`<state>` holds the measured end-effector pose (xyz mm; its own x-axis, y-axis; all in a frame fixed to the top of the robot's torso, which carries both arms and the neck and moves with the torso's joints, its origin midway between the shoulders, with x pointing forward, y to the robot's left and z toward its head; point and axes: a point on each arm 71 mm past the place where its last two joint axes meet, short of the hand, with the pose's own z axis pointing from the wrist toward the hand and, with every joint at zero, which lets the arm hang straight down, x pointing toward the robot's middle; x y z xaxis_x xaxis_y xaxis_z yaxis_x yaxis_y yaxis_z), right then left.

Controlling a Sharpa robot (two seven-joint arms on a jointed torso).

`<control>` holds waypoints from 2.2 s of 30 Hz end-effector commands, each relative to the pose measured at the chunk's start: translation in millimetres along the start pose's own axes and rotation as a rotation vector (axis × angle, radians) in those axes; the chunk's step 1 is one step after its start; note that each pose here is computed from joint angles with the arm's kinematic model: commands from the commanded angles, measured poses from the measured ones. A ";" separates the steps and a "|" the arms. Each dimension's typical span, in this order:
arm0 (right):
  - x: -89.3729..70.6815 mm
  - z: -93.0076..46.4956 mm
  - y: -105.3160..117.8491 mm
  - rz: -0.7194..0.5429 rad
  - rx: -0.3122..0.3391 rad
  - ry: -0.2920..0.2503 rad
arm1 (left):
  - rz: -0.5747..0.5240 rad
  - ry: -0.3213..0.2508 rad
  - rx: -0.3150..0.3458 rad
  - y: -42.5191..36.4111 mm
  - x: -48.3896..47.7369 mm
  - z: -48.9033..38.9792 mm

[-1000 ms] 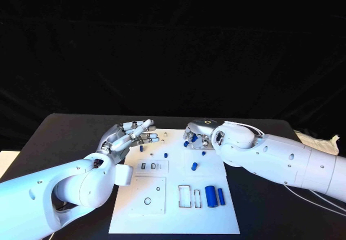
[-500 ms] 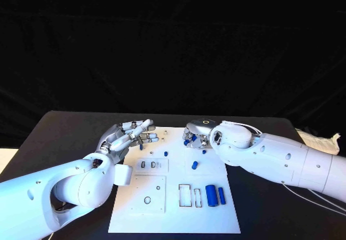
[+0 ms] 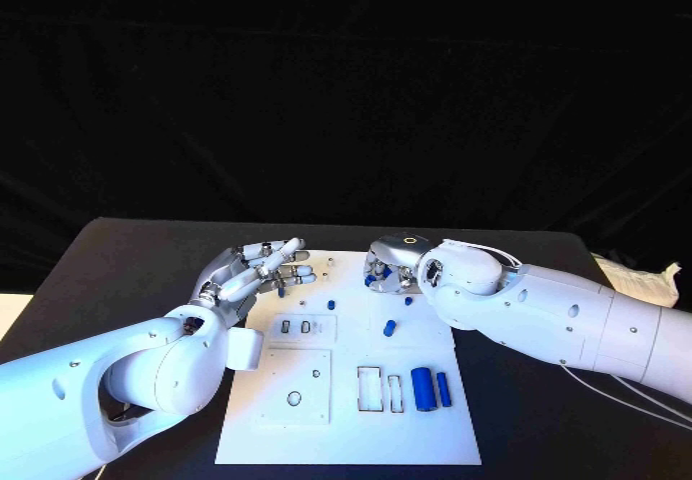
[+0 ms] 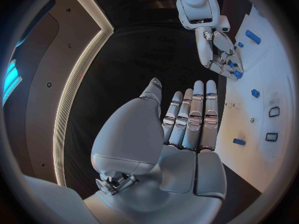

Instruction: Assemble the parts on the task board

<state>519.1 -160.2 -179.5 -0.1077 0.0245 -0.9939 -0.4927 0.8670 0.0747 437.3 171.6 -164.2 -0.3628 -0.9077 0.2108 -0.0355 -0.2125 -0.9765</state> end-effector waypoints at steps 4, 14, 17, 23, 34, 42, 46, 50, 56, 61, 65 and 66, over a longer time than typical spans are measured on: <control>-11.3 -0.5 5.1 0.059 0.008 -0.146 | -0.008 0.007 -0.002 -0.6 -0.3 0.6; -19.1 13.2 10.3 0.072 0.034 -0.221 | -0.011 0.009 -0.003 -0.4 -0.4 0.9; -19.9 19.4 15.0 0.073 0.028 -0.228 | -0.012 0.011 -0.003 -0.3 0.0 1.2; -18.7 31.0 25.7 0.071 0.018 -0.220 | -0.014 0.014 -0.004 0.0 1.3 1.6; -15.3 42.4 33.4 0.065 0.021 -0.204 | -0.014 0.015 -0.007 0.5 1.9 2.2; -13.4 46.2 32.8 0.054 0.041 -0.193 | -0.016 0.018 -0.010 0.9 3.0 2.7; -11.6 48.9 33.4 0.050 0.047 -0.178 | -0.016 0.019 -0.012 1.0 3.0 2.6; -9.3 51.8 33.5 0.045 0.054 -0.158 | -0.016 0.020 -0.013 1.1 3.3 2.7; -8.2 53.5 33.6 0.045 0.063 -0.152 | -0.016 0.020 -0.015 1.2 3.1 2.8; -8.2 53.8 34.2 0.047 0.064 -0.153 | -0.016 0.019 -0.016 1.3 3.0 3.0; -9.7 53.0 32.5 0.052 0.075 -0.176 | -0.015 0.018 -0.016 1.2 2.7 3.0; -10.5 52.4 32.1 0.054 0.077 -0.185 | -0.015 0.018 -0.016 1.1 2.4 3.0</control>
<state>549.4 -104.7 -172.1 0.0121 0.1574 -0.9875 -0.4388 0.8882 0.1362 439.4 170.0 -166.1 -0.3605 -0.9075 0.2154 -0.0557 -0.2096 -0.9762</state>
